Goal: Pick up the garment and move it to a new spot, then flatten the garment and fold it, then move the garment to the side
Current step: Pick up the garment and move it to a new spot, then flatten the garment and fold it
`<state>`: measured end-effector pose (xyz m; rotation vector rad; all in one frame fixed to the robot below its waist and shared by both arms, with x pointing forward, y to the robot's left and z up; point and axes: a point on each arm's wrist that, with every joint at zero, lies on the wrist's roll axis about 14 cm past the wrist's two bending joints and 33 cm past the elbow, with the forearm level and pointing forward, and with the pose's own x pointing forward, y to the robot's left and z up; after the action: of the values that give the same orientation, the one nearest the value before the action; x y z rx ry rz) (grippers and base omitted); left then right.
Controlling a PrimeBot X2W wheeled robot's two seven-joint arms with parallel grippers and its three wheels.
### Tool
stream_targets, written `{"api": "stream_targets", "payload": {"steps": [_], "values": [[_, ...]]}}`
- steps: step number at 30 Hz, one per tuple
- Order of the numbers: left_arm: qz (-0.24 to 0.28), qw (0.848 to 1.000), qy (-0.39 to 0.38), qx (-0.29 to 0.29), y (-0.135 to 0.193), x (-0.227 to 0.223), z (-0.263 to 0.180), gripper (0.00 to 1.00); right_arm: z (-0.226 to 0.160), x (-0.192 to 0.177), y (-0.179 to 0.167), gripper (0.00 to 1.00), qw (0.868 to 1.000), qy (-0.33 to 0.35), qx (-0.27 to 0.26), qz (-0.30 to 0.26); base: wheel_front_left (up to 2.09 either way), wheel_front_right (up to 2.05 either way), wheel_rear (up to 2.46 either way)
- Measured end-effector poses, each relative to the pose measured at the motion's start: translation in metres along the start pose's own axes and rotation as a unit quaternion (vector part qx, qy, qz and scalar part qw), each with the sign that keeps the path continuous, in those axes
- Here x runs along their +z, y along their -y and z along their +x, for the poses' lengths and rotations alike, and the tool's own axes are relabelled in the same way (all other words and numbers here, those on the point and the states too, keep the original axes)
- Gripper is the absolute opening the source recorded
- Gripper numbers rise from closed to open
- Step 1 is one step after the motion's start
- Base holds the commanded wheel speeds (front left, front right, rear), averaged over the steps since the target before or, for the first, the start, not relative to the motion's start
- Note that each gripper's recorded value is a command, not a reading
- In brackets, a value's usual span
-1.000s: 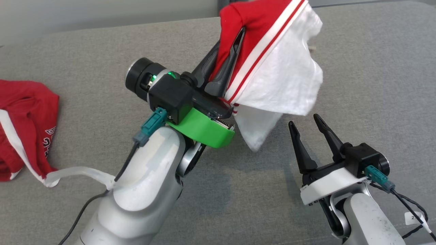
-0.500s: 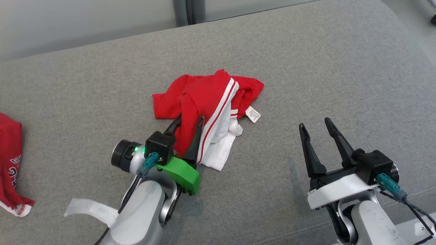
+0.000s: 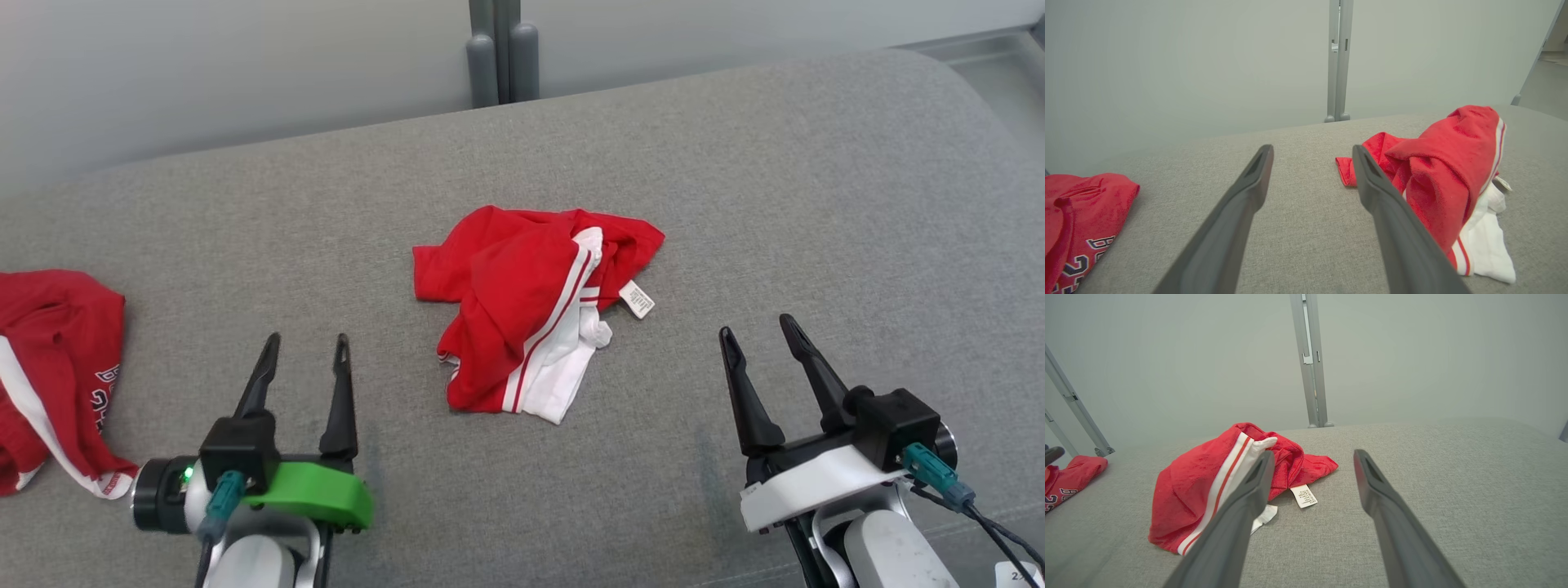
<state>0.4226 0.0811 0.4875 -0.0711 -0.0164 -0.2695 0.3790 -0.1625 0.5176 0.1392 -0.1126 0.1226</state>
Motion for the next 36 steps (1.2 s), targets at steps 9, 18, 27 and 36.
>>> {"api": "stream_targets", "payload": {"steps": [9,18,27,36], "values": [[-0.004,0.995,0.003,0.098,-0.049,0.003,-0.060,1.00,-0.006,0.000,-0.020,1.00,1.000,0.000,0.026,0.006,0.00,0.00,0.00],[-0.001,0.992,0.005,0.122,-0.061,0.005,-0.085,1.00,0.003,-0.012,-0.046,1.00,0.998,-0.016,0.068,0.012,0.00,0.00,0.00],[-0.029,0.992,0.004,0.122,-0.057,0.002,-0.079,1.00,0.028,-0.044,-0.065,1.00,0.992,-0.059,0.107,0.007,0.00,0.00,0.00],[-0.034,0.987,-0.006,0.155,-0.072,-0.003,-0.090,1.00,0.061,-0.073,-0.085,1.00,0.987,-0.090,0.136,0.012,0.00,0.00,0.00]]}}
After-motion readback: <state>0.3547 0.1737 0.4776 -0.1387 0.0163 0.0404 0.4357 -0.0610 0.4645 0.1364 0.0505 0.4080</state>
